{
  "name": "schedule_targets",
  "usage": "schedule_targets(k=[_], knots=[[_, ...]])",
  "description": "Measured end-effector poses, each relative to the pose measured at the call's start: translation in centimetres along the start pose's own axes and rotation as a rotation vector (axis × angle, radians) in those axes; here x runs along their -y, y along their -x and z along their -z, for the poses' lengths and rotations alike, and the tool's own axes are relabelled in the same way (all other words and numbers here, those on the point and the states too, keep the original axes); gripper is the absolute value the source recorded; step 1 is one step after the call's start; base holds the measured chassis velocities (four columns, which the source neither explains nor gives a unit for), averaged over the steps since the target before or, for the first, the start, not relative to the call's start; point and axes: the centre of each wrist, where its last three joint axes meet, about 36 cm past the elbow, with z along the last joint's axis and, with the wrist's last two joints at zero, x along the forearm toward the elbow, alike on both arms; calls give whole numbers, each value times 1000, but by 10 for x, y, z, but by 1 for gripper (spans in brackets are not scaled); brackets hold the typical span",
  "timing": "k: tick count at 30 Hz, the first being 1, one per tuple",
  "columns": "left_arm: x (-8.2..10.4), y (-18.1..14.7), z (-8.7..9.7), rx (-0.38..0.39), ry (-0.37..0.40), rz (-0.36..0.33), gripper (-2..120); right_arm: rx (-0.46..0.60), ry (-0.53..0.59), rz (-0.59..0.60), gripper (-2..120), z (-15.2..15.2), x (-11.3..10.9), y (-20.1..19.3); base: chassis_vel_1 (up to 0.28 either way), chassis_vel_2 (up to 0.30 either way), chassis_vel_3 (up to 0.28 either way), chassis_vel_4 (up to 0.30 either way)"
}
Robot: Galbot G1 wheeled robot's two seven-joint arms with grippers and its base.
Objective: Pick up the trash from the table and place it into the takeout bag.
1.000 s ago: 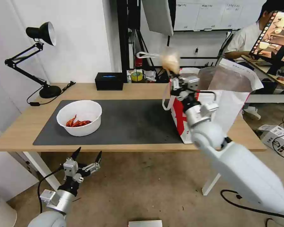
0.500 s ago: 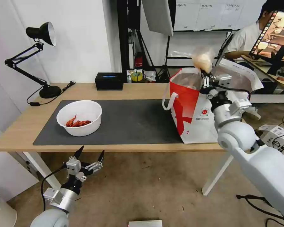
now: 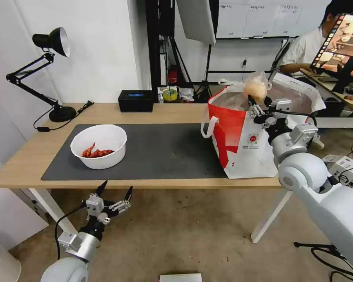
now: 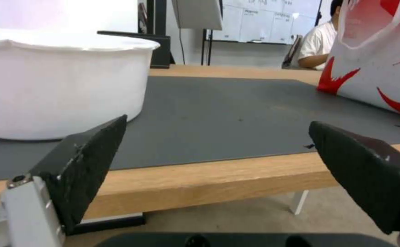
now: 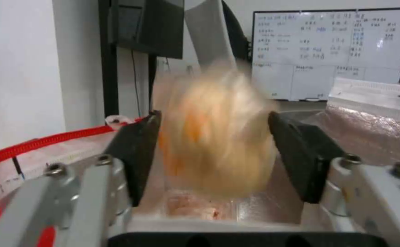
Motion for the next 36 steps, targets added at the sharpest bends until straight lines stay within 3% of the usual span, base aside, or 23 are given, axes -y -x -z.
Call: schedule_targets(k=[6,8,11,24,33,36], knots=[[-1,1,1,1,2,-1,100,1,-2,-1,82,0,0,1,0,0,0,0],[-2,2,2,2,4,-1,100,-1,-2,1,96,-2,-1,1,0,0,0,0],[-3,3,3,4,4,-2,100,1,-1,4,99,-1,-2,0,0,0,0,0],[-2,4,9,21,-1,-3,100,81,34,45,100,6,-11,-11,0,0,0,0],[-2,2,10,24,-5,5,100,130,78,196,100,15,-22,-41,0,0,0,0],[-2,2,12,31,-5,8,100,107,102,283,100,15,-36,-73,0,0,0,0]])
